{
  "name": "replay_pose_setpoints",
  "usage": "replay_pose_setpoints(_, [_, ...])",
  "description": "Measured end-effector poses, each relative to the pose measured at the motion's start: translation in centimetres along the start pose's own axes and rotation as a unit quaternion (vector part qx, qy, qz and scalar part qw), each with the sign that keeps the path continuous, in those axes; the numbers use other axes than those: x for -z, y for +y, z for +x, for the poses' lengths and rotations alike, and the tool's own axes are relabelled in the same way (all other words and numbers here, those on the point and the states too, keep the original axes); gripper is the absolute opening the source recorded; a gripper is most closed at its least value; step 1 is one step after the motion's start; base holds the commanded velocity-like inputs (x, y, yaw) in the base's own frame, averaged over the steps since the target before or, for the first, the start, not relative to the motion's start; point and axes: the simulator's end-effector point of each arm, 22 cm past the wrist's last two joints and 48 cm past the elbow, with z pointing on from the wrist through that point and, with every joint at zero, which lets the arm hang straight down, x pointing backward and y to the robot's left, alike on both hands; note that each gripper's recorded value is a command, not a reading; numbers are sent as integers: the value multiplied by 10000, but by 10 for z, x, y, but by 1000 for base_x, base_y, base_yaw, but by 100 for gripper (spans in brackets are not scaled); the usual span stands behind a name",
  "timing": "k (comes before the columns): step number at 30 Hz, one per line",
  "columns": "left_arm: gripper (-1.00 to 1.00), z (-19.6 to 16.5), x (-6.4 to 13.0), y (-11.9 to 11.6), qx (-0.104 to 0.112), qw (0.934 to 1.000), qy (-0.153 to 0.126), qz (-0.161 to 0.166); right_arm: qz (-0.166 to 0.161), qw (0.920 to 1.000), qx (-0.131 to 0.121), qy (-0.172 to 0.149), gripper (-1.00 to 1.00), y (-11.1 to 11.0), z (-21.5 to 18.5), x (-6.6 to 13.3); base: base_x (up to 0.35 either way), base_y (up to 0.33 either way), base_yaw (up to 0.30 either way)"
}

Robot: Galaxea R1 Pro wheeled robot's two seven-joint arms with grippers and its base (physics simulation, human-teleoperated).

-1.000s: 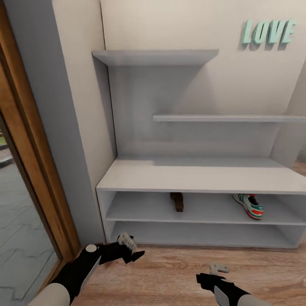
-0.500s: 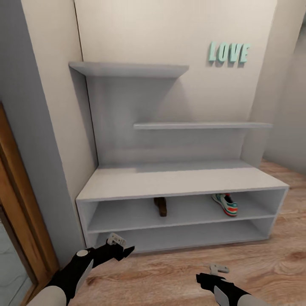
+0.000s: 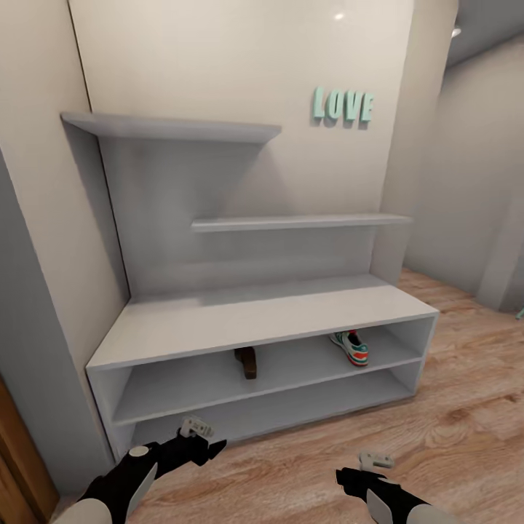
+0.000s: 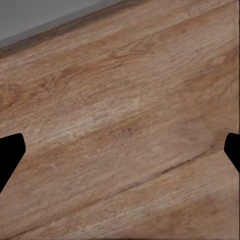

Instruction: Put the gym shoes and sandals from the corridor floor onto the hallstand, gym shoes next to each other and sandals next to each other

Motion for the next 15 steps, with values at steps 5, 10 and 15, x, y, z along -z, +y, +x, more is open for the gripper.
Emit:
replay_pose_setpoints(5, [100, 7, 4, 2, 96, 9998, 141, -112, 0, 10000, 0, -14, 100, 1, -10, 7, 0, 0, -300])
replay_pose_setpoints(10, [100, 19, 10, -1, 207, 9993, 296, -108, -1, 10000, -1, -23, 100, 2, -20, 15, 0, 0, -300])
replay_pose_setpoints(15, [100, 31, 17, -6, 236, 9991, 343, -92, -3, 10000, -3, -33, 100, 3, -30, 22, 0, 0, -300])
